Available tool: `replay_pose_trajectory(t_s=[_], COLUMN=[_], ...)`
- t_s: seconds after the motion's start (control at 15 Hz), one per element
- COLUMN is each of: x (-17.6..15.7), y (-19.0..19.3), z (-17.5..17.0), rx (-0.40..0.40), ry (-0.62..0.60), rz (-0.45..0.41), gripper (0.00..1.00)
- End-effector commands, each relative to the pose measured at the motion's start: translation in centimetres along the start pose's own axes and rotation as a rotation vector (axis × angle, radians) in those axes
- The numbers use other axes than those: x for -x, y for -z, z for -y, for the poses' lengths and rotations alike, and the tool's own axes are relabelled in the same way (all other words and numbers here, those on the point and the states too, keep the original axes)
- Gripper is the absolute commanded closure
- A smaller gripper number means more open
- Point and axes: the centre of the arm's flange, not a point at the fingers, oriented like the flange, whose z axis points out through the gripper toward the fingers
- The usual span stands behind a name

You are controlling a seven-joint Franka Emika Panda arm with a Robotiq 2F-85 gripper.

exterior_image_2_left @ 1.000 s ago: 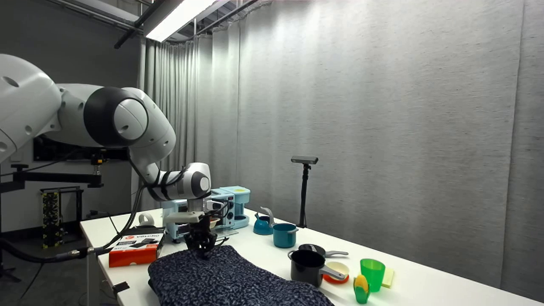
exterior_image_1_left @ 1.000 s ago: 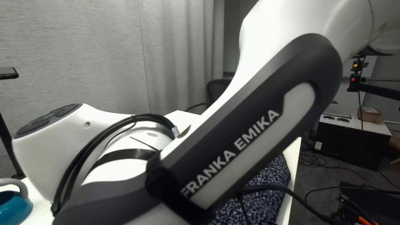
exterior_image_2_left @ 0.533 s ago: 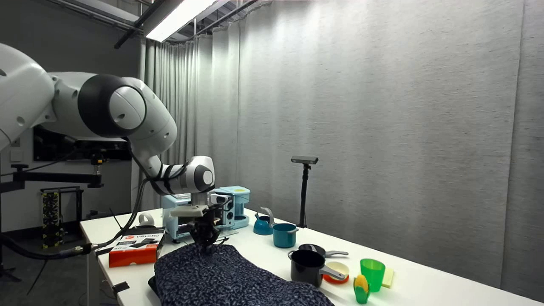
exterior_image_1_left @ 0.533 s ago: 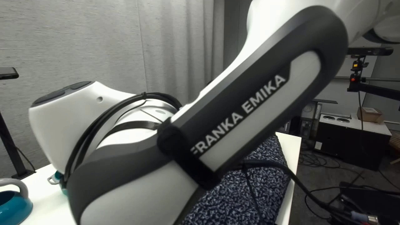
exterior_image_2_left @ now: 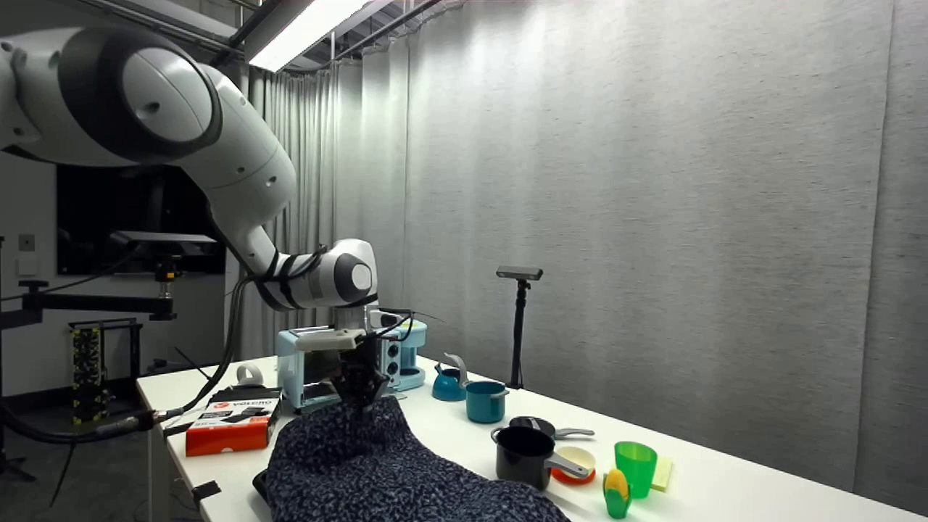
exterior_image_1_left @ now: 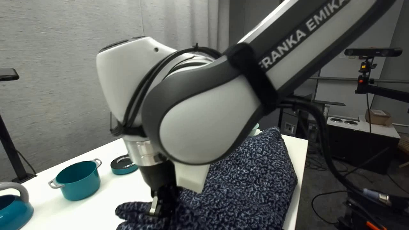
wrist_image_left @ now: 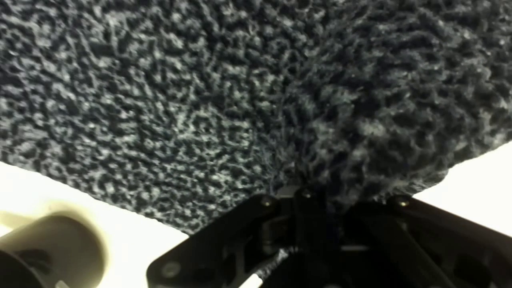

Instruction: Fold up the grey cloth on the table.

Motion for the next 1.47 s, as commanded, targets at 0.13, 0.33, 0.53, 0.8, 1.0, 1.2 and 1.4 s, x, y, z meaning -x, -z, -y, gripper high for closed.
replay_pose_trajectory(t_s=[0.13, 0.33, 0.53, 0.8, 1.0, 1.2, 1.4], x=[6.5, 8.8, 11.1, 14.6, 17.5, 21.2, 25.4], y=[2.4, 2.7, 2.6, 2.7, 3.4, 4.4, 4.9], z=[-9.7, -14.7, -19.2, -24.3, -27.5, -29.6, -30.9], rx=[-0.015, -0.018, -0.02, -0.017, -0.023, -0.037, -0.059], ry=[-0.143, -0.218, -0.273, -0.32, -0.331, -0.336, -0.395], rz=[-0.03, -0.037, -0.053, -0.088, -0.13, -0.172, -0.182], gripper=[0.98, 0.98, 0.98, 0.98, 0.98, 0.98, 0.98])
